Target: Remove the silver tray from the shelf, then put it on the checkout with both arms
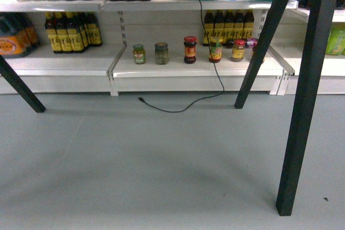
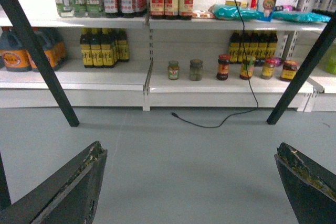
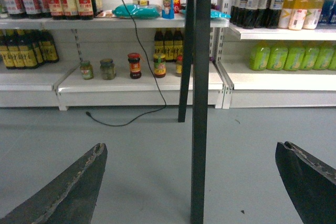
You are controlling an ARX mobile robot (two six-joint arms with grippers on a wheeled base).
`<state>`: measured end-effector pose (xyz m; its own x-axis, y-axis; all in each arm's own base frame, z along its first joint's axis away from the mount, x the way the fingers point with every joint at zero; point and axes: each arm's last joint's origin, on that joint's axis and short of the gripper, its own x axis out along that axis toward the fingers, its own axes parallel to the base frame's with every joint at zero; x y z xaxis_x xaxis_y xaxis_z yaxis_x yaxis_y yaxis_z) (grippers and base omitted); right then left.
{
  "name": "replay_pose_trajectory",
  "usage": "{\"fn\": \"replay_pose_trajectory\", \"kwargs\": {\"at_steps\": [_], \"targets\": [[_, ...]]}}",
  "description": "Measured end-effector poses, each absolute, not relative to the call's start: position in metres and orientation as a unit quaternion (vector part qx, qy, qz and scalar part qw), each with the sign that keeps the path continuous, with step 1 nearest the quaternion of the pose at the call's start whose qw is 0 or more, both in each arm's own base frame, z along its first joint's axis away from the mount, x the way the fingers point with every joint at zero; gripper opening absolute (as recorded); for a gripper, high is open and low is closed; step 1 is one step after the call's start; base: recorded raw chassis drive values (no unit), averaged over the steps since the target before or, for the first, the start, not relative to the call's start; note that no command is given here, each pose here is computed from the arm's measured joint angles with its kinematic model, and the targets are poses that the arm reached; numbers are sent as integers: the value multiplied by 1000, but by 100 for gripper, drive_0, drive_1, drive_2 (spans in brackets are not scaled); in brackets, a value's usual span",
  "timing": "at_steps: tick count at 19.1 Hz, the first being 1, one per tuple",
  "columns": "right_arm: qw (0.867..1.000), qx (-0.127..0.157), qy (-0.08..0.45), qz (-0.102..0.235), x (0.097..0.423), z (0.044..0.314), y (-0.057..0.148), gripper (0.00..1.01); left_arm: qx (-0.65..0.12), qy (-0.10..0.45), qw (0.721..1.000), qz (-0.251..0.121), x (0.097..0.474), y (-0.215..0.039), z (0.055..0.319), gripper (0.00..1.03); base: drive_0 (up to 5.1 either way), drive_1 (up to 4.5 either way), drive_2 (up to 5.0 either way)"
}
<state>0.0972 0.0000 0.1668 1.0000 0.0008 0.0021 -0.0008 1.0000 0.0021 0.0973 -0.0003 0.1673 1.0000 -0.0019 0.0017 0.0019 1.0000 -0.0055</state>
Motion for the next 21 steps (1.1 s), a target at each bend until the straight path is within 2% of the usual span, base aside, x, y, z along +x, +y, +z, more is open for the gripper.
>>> {"fn": "replay_pose_trajectory", "kwargs": {"at_steps": [21], "targets": [[1000,1,-1,0,97,167,0,98,0,0,1000,-1,97,0,167,98,0,0,0]]}}
